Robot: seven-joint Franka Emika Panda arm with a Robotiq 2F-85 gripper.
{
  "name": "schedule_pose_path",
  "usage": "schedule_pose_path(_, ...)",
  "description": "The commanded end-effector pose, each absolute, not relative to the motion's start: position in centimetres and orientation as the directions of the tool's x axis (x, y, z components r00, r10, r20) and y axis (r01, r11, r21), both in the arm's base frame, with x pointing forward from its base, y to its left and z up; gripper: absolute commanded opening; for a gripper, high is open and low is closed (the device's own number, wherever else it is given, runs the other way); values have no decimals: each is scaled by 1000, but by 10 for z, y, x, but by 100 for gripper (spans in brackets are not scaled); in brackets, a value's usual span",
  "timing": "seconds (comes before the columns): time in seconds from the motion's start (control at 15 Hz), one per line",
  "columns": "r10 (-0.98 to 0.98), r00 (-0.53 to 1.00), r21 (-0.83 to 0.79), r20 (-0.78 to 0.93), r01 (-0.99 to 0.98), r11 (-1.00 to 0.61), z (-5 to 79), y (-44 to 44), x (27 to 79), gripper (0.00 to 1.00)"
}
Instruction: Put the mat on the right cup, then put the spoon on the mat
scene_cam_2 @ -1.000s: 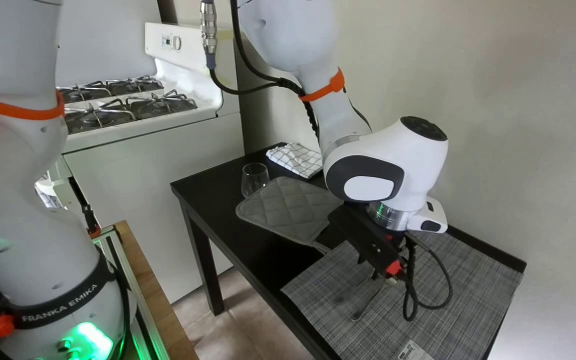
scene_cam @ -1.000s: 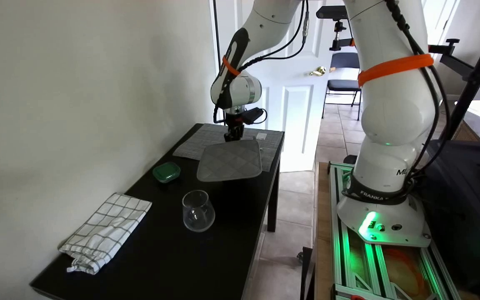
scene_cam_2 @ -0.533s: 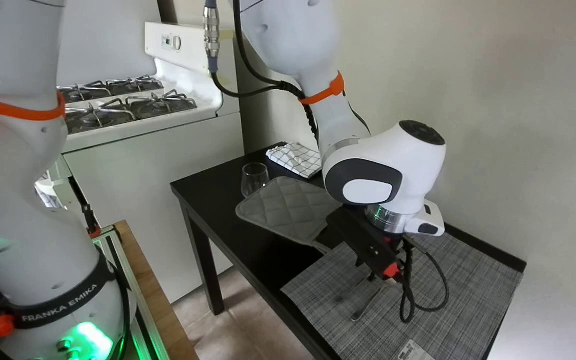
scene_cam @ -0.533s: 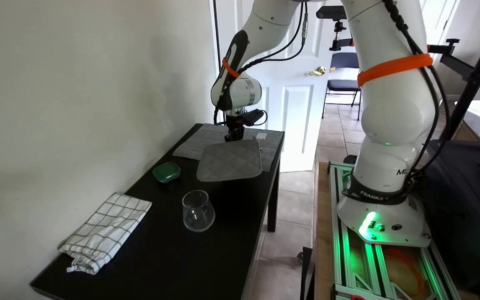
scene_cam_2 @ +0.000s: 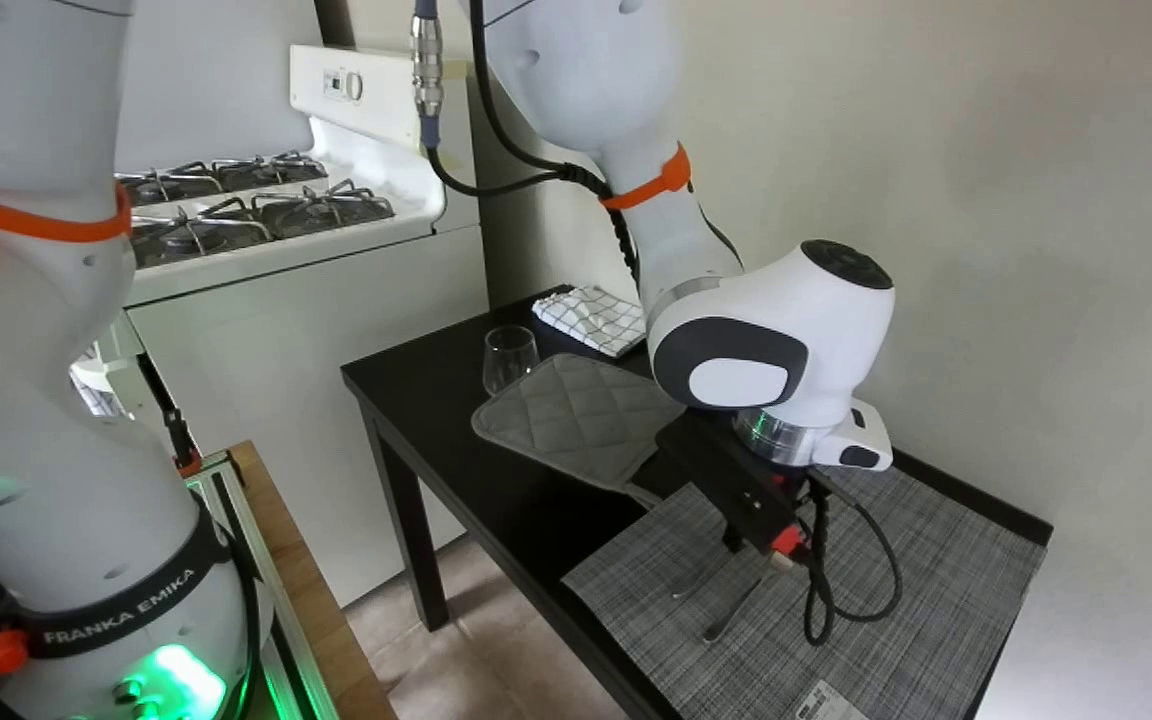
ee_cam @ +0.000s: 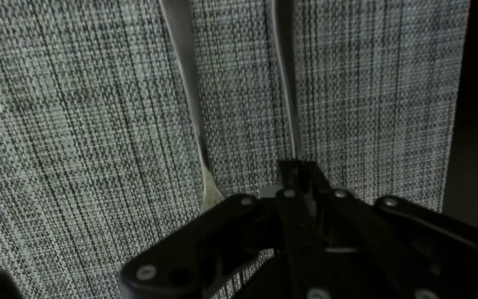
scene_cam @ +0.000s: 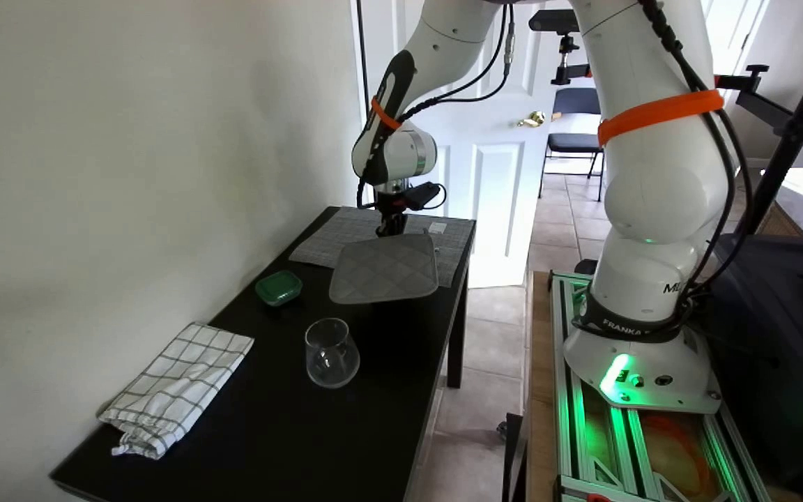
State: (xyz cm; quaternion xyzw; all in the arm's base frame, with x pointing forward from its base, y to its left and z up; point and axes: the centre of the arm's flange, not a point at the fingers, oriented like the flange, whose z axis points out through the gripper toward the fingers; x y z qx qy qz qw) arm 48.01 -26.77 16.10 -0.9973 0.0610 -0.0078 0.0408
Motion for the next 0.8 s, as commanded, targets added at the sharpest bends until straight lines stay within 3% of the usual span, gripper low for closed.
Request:
schedule_pose_path(0.0,-134,991,-84,13,-132,-988,162,-273,483,2)
schedule_pose_path(0.73,-57,983,-120,172,-37,-992,340,-269,499,2)
